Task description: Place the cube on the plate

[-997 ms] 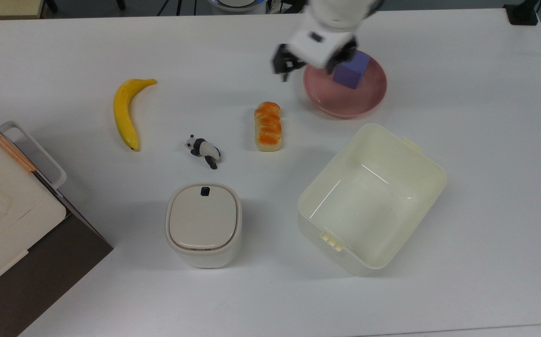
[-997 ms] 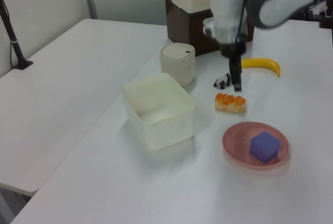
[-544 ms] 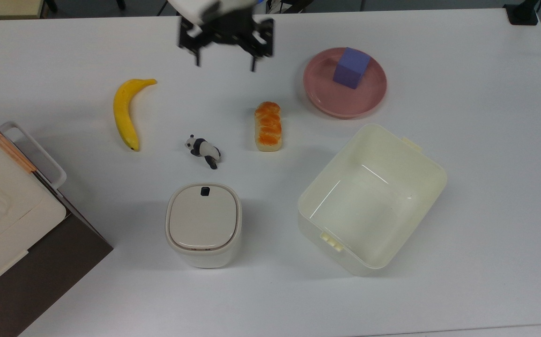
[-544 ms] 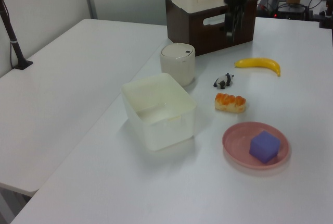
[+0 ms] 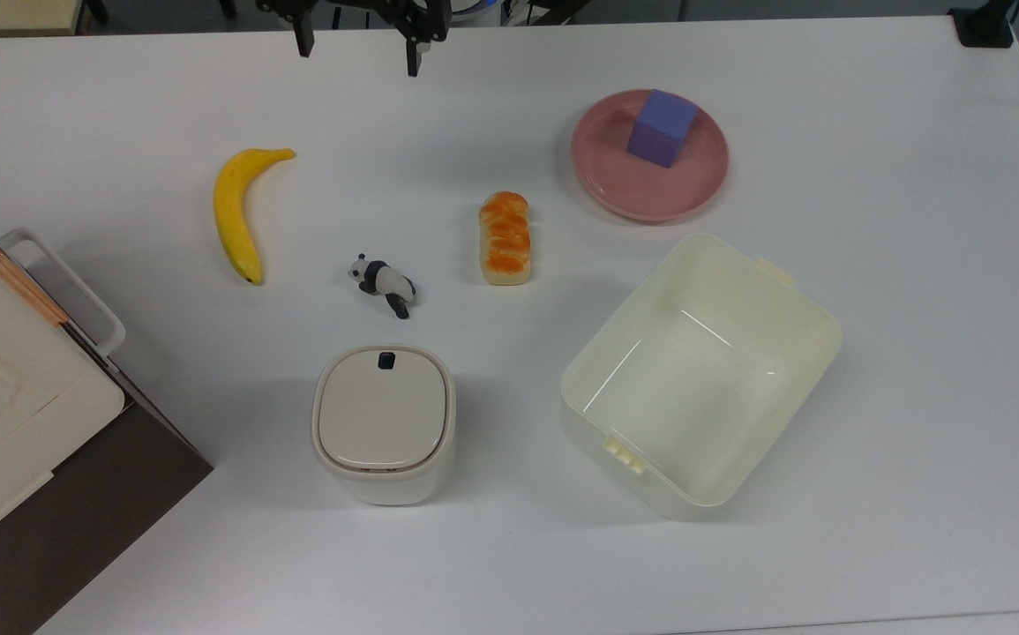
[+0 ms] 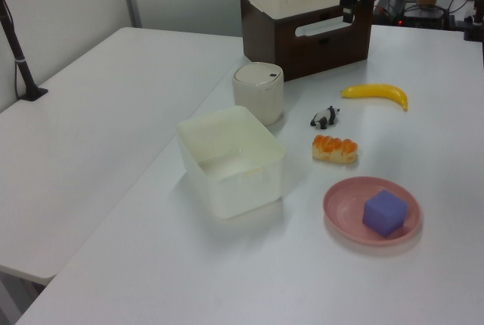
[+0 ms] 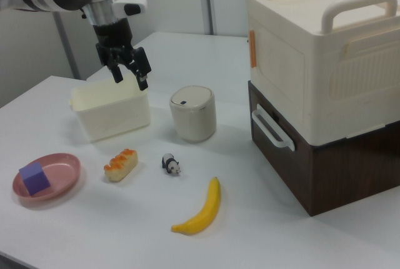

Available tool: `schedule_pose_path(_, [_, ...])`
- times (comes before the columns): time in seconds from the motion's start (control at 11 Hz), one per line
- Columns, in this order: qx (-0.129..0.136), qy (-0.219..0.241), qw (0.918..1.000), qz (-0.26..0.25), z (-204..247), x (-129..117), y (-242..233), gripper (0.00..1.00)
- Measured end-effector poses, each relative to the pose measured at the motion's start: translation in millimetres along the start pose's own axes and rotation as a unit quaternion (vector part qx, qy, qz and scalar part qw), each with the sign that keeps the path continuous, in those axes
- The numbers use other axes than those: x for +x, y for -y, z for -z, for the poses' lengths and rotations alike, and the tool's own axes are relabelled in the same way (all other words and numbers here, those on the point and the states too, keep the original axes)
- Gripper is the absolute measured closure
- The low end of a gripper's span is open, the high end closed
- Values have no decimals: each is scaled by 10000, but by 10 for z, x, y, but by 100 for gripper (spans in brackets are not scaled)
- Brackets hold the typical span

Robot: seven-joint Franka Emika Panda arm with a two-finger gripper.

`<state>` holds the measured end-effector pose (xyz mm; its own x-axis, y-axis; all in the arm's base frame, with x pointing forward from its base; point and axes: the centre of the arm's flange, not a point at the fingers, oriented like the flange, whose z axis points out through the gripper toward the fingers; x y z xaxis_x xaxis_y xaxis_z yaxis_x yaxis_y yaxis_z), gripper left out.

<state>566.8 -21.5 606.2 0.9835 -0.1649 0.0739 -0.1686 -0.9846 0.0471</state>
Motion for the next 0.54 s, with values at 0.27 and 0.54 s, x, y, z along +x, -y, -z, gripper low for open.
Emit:
schedule_pose_path(0.27, [-25,211,9997,94,-50,-55,90,0])
schedule_pose_path(0.54, [-21,239,9992,335,-81,-55,152,0])
